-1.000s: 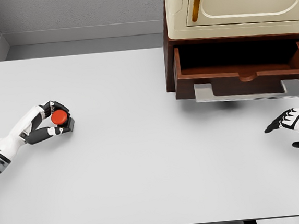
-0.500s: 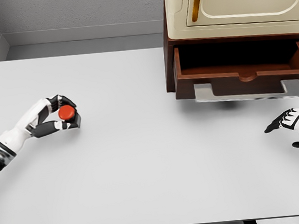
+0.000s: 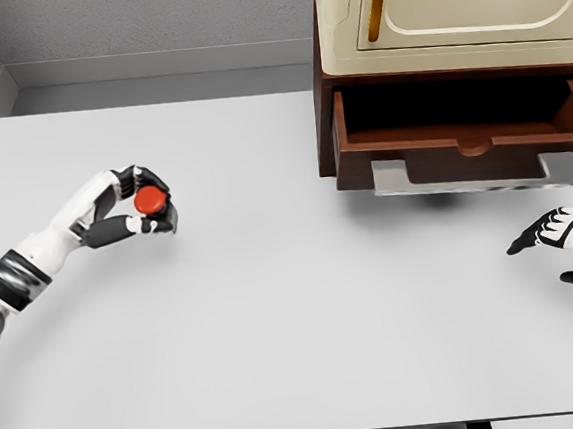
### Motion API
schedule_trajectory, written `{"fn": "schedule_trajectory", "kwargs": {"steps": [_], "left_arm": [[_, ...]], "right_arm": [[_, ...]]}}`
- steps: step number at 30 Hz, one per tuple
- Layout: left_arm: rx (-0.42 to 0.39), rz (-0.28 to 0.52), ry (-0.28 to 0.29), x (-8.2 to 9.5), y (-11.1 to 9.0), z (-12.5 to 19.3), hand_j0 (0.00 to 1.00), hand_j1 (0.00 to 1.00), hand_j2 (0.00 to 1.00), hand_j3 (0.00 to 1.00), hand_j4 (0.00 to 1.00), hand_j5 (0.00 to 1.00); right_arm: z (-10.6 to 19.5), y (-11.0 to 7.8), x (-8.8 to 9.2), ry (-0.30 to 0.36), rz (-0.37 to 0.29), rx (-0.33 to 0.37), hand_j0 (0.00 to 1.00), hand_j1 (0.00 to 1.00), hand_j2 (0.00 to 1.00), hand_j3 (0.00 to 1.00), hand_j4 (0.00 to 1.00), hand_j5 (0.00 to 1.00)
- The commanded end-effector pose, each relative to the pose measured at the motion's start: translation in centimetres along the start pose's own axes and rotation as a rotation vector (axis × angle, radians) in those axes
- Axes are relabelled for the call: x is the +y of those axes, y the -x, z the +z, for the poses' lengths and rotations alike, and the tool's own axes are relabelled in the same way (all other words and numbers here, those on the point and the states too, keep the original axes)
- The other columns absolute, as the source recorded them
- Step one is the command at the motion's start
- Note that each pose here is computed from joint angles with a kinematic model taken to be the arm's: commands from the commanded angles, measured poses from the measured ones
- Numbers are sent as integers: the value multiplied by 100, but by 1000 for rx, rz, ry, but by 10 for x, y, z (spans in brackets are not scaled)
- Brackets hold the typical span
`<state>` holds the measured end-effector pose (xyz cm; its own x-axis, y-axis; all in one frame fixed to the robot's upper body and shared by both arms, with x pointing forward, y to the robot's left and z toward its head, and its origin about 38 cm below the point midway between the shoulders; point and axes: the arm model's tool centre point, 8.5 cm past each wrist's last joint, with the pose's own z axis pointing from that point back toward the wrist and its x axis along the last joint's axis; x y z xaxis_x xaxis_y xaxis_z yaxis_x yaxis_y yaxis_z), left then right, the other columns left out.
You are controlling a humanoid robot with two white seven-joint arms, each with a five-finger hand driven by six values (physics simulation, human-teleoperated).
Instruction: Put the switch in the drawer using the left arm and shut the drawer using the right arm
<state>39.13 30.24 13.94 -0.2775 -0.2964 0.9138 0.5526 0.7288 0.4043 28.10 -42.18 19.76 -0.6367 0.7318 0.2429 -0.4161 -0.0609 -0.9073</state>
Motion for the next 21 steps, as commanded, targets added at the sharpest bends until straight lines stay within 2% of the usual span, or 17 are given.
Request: {"fn": "schedule_trajectory", "kwargs": {"steps": [1,15,19,21], "left_arm": [[3,13,3,-4,-2,-4,39,39,39,39,39,39],[-69,1,4,-18,-19,-35,39,39,39,39,39,39],[-115,-6,10,-20,-35,-43,39,39,39,39,39,39],[-106,0,12,-20,-39,-47,39,39,39,39,39,39]], "right_arm": [[0,0,-1,1,-3,1,77,77,77,77,77,77],[0,0,-1,1,-3,1,76,76,76,76,76,76],[0,0,-1,1,-3,1,76,76,76,76,76,76],[0,0,-1,1,-3,1,76,76,76,76,76,76]]}}
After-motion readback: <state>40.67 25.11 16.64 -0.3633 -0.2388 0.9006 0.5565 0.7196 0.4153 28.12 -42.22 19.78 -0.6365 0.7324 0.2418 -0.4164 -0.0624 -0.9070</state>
